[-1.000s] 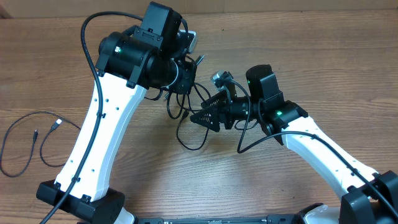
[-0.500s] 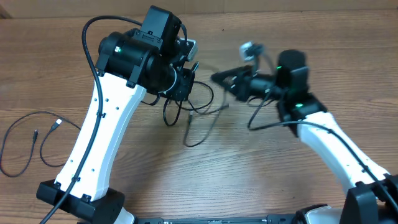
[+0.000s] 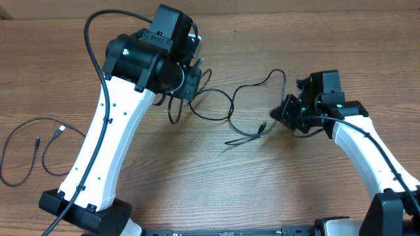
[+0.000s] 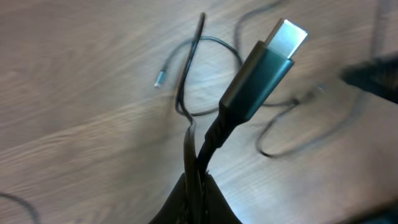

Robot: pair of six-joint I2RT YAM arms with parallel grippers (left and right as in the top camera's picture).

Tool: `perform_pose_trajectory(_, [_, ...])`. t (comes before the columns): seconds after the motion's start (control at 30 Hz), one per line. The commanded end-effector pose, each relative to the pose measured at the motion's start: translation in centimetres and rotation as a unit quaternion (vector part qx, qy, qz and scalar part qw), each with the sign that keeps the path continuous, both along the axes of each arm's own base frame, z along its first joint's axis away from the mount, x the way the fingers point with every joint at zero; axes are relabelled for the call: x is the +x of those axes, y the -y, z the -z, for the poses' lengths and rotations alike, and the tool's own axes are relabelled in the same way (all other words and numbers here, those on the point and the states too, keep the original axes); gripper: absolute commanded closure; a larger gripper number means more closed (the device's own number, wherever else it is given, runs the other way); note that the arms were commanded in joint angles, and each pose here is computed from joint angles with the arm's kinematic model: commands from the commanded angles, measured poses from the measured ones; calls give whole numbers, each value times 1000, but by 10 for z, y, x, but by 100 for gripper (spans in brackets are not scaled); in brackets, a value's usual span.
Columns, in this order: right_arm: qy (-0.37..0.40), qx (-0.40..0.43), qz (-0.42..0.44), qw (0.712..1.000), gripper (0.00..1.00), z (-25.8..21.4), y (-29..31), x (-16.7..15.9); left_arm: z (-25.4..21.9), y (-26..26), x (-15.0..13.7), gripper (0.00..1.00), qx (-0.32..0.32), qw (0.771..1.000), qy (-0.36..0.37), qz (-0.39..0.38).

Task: Untangle cables
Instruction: 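Carry the cable with the left gripper to the upper left table area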

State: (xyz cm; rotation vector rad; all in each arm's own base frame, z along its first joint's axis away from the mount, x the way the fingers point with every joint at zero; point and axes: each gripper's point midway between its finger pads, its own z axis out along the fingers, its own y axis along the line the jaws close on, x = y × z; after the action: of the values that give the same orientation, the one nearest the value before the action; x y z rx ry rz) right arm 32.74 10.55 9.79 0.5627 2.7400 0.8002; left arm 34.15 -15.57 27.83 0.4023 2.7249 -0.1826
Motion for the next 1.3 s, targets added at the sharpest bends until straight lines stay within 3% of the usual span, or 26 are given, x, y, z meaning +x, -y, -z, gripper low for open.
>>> perform_pose_trajectory(0.0, [-42, -145, 106, 983, 96, 16, 59, -10, -24, -43, 28, 95, 77, 990, 82, -81])
perform_pose_trajectory(0.1, [-87, -215, 211, 950, 96, 23, 95, -27, -70, -87, 45, 96, 88, 968, 155, -175])
perform_pose_trajectory(0.2, [-97, -247, 278, 923, 96, 22, 116, -34, -106, -126, 53, 96, 60, 947, 200, -244])
perform_pose_trajectory(0.3, [-107, -258, 346, 895, 96, 22, 135, -40, -121, -162, 55, 95, 25, 928, 213, -305])
perform_pose_trajectory(0.37, [-111, -256, 370, 886, 96, 24, 145, -42, -120, -175, 58, 96, -6, 927, 206, -314])
perform_pose_trajectory(0.53, [-123, -257, 388, 877, 96, 25, 158, -47, -115, -194, 67, 95, -59, 926, 195, -319])
perform_pose_trajectory(0.73, [-131, -259, 387, 875, 96, 26, 160, -51, -129, -231, 81, 95, -52, 903, 239, -353])
perform_pose_trajectory(0.9, [-150, -267, 382, 872, 96, 28, 160, -61, -126, -287, 94, 91, -4, 870, 264, -416])
perform_pose_trajectory(1.07, [-152, -271, 382, 870, 96, 28, 161, -64, -101, -350, 97, 96, 5, 838, 248, -485])
perform_pose_trajectory(1.27, [-153, -271, 383, 870, 96, 28, 161, -64, -78, -393, 113, 96, -9, 827, 246, -505])
